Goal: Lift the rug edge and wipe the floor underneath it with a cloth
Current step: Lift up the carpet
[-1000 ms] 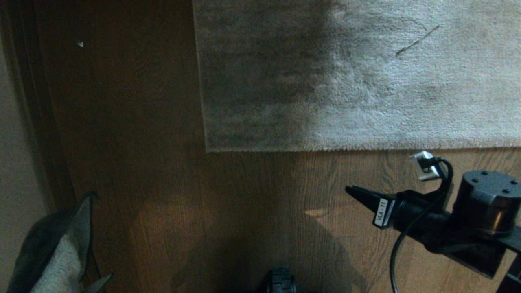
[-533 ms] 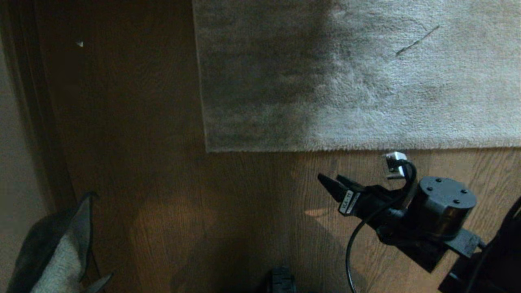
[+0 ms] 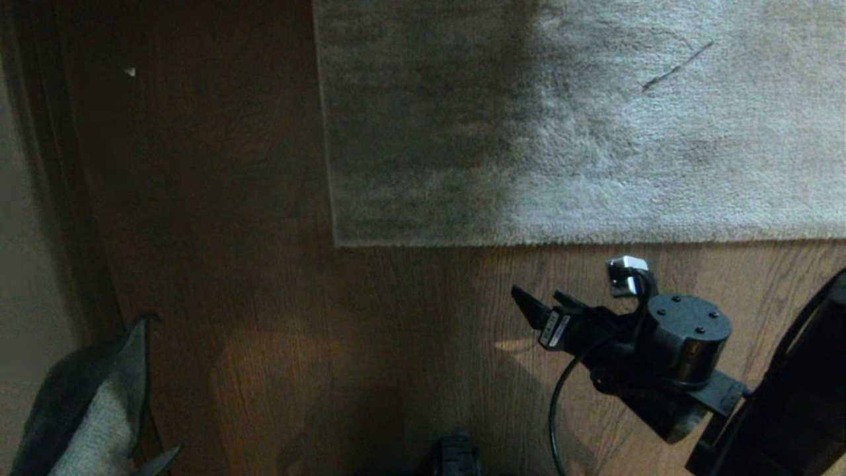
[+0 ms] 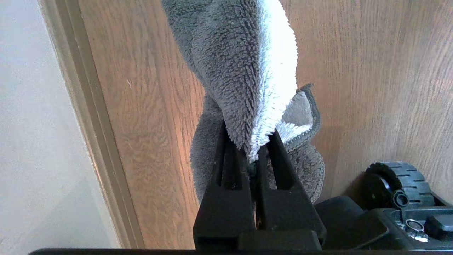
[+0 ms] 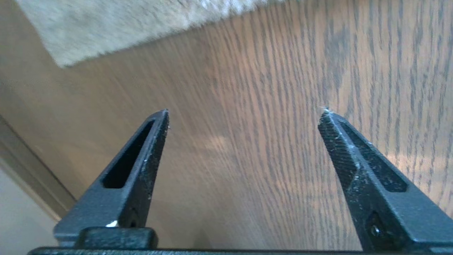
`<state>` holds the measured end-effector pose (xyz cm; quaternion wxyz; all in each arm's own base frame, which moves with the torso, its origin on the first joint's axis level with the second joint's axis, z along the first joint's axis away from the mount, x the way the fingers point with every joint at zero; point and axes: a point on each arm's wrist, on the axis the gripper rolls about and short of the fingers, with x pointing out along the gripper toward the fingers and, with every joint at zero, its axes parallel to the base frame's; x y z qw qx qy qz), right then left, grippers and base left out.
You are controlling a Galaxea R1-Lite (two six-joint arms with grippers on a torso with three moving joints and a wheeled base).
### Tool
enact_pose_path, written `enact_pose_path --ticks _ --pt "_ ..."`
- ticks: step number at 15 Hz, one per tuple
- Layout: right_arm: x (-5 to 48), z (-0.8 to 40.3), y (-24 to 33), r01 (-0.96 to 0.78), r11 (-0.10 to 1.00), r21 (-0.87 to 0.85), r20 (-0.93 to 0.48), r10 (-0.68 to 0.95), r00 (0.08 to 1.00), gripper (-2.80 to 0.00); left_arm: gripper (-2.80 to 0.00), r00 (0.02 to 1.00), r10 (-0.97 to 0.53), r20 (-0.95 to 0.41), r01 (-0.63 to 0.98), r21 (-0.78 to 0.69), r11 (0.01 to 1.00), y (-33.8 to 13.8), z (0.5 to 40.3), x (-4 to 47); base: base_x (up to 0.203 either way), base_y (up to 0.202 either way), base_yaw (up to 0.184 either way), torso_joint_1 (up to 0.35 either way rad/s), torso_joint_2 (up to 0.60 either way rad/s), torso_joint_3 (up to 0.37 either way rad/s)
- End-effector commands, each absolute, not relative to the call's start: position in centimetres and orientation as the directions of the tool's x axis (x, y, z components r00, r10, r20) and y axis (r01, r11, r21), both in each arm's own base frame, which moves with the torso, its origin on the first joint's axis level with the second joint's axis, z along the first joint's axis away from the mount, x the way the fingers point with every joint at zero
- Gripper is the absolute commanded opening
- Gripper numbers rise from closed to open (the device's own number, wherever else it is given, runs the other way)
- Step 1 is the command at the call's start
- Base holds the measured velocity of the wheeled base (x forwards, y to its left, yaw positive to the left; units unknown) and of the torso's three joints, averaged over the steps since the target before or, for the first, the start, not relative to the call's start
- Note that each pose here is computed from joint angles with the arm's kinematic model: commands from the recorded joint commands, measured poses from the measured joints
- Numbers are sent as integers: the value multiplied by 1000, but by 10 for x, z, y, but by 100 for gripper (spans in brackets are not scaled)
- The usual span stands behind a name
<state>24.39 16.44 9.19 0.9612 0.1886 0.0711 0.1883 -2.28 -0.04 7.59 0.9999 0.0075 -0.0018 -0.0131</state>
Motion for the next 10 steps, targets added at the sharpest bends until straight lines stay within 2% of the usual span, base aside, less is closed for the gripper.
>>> enact_pose_path --ticks 1,10 --pt "248 90 167 -327 859 394 -37 371 928 0 -280 1000 -26 5 26 15 1000 0 76 -23 0 0 0 0 0 0" --pt "266 86 174 -275 875 398 -16 306 952 0 -280 1000 -26 5 26 15 1000 0 76 -23 0 0 0 0 0 0"
